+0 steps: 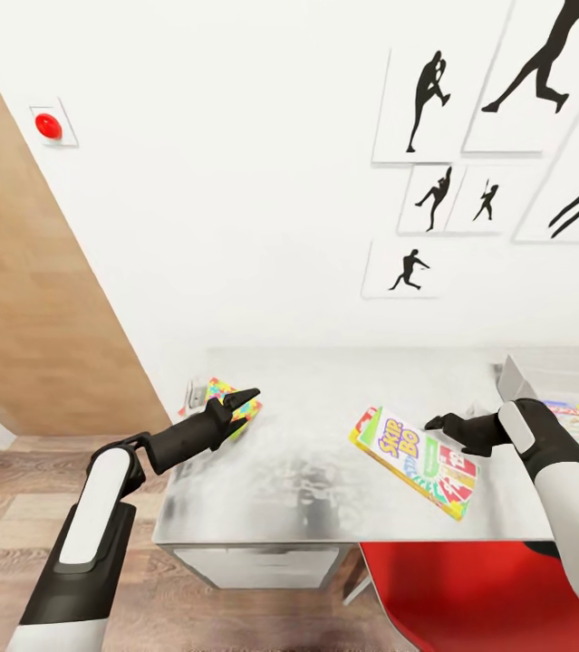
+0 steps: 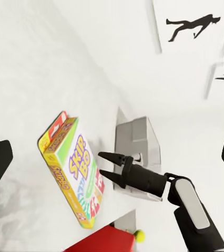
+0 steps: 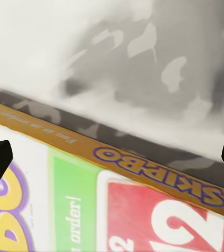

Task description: Put all the toys in the child's room - the three board games (two on the bed and one on the table), the two jigsaw puzzles on the table, and the tennis ball on the table - inside the toy box on the table in the child's room.

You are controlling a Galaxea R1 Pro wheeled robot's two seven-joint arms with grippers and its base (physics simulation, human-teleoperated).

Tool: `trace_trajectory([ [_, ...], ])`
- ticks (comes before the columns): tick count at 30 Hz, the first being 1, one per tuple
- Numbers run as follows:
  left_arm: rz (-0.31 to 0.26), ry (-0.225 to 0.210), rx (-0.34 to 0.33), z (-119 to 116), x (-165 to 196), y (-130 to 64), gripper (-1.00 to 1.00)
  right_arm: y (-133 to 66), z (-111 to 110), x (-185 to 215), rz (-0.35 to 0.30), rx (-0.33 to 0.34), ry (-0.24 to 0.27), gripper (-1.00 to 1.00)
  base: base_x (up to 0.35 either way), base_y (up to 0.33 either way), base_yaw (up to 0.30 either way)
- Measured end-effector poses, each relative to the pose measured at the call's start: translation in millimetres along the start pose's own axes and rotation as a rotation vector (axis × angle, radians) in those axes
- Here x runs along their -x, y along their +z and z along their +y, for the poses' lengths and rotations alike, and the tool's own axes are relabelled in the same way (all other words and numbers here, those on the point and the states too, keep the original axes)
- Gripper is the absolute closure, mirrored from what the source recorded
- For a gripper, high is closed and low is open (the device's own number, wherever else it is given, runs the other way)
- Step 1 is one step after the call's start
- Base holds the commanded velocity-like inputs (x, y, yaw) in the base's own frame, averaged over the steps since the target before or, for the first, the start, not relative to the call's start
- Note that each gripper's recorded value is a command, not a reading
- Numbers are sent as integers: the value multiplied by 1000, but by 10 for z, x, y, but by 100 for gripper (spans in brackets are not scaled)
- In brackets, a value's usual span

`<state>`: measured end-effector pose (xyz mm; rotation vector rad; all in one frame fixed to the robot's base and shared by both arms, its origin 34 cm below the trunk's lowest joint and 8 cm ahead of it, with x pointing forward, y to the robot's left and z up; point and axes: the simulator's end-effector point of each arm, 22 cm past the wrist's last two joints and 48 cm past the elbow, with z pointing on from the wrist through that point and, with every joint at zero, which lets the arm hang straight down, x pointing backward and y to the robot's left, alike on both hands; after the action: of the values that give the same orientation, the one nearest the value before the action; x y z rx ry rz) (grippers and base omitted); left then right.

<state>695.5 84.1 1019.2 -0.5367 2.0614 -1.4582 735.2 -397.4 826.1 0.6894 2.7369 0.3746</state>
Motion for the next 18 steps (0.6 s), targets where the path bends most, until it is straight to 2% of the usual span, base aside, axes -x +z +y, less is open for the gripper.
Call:
trace_trajectory([
  [8, 7, 7, -69, -144, -10, 2, -100, 70, -23, -39, 12, -5, 1, -100, 0, 0, 0],
  [18, 15, -5, -77, -100, -40, 23, -100, 131, -52, -73, 21, -10, 2, -100, 0, 0, 0],
])
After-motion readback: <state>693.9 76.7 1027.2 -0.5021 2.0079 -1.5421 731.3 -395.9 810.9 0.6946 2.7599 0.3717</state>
